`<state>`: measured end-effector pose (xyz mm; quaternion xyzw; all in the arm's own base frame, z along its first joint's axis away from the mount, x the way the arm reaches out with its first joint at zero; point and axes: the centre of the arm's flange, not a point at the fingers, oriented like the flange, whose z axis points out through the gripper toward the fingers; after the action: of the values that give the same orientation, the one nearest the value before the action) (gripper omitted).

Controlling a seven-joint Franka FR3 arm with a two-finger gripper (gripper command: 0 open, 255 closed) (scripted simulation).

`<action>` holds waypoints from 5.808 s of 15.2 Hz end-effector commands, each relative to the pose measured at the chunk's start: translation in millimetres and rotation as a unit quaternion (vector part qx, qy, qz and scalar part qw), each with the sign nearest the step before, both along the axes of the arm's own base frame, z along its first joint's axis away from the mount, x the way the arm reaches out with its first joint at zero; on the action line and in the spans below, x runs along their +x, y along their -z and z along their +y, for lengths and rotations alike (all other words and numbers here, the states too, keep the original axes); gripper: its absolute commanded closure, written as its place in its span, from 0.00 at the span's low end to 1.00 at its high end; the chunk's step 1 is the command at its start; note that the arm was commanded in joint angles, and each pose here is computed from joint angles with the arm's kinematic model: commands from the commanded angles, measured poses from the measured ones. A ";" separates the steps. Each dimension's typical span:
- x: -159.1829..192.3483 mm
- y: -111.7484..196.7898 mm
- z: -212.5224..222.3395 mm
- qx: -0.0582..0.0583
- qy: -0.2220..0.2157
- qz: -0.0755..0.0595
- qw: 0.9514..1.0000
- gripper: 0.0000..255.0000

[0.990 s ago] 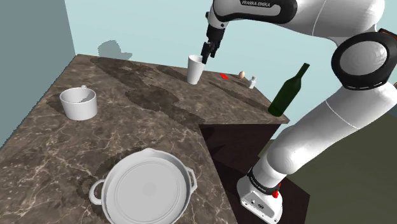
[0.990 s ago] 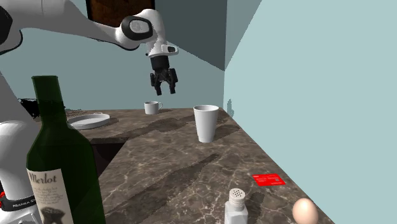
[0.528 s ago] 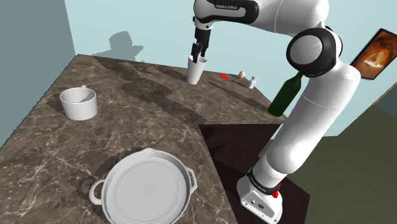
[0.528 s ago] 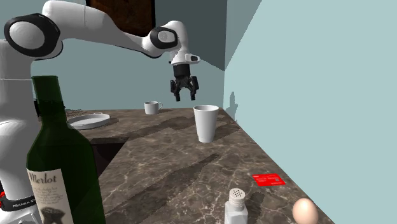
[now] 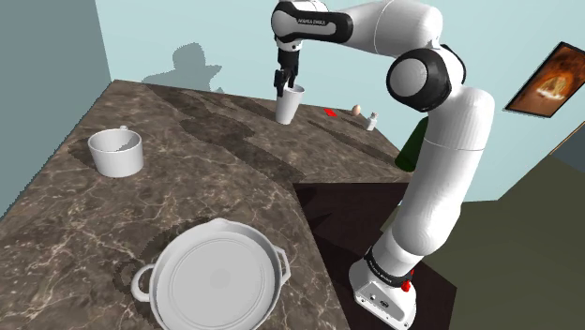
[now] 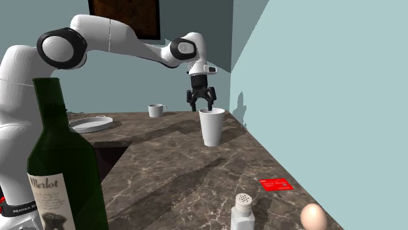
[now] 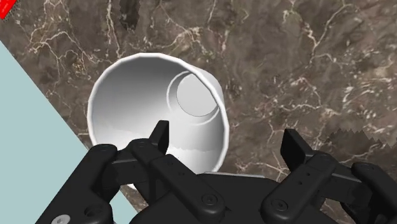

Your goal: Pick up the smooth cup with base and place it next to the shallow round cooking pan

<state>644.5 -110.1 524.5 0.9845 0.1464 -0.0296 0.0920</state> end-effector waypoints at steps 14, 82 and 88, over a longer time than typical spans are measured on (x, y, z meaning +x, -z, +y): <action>-0.4 23.8 -5.2 0.000 0.000 0.000 1.000 1.00; -392.4 -160.5 340.2 0.000 0.000 0.000 1.000 1.00; -451.2 -171.8 392.0 0.000 0.000 0.000 1.000 1.00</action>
<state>202.2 272.8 695.9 0.9844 0.1471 -0.0292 0.0922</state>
